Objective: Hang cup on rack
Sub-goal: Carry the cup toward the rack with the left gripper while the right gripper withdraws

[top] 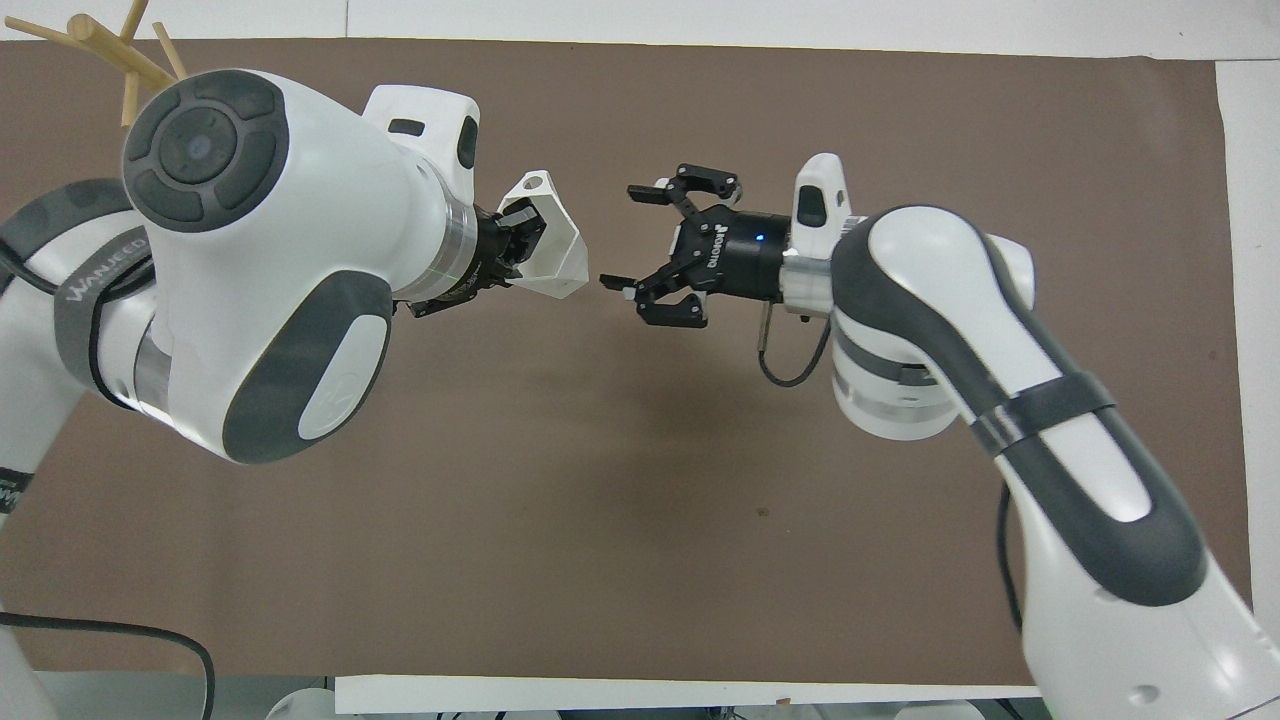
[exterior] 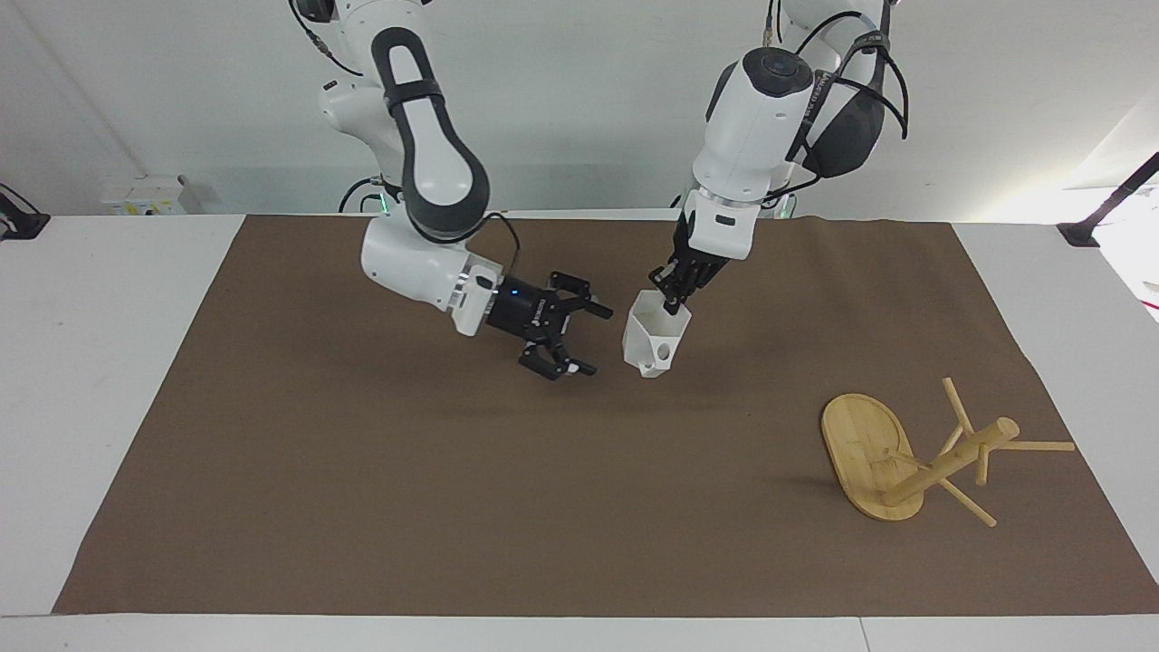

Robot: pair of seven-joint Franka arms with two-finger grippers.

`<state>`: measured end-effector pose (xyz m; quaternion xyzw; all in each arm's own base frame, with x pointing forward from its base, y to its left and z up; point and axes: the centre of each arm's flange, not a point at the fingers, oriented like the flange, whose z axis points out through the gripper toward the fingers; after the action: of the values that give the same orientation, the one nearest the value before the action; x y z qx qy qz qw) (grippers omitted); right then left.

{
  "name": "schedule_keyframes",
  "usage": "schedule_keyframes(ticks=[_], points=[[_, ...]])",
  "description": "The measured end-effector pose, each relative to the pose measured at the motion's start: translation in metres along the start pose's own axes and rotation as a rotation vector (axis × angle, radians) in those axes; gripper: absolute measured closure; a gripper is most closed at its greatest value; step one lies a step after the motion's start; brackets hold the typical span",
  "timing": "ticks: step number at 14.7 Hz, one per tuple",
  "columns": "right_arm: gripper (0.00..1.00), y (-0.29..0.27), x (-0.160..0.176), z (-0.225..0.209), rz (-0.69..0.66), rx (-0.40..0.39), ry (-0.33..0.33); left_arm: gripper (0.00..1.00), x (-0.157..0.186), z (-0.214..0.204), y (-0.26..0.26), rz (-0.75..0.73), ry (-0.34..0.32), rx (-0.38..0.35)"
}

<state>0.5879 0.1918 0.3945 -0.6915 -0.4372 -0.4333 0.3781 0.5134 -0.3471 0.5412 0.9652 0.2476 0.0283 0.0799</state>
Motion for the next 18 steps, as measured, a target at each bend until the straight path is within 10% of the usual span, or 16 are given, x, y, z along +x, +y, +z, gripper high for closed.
schedule_keyframes(ticks=[8, 14, 18], points=[[0.00, 0.086, -0.056, -0.204, -0.154, -0.067, -0.438, 0.96, 0.043, 0.051, -0.071, -0.193, 0.261, -0.344], [0.00, 0.108, -0.018, -0.286, 0.062, -0.220, -0.783, 0.96, 0.035, 0.097, -0.178, -0.257, 0.421, -0.531], [0.01, 0.088, 0.044, -0.305, 0.468, -0.340, -0.921, 0.96, 0.056, 0.124, -0.204, -0.203, 0.501, -0.539]])
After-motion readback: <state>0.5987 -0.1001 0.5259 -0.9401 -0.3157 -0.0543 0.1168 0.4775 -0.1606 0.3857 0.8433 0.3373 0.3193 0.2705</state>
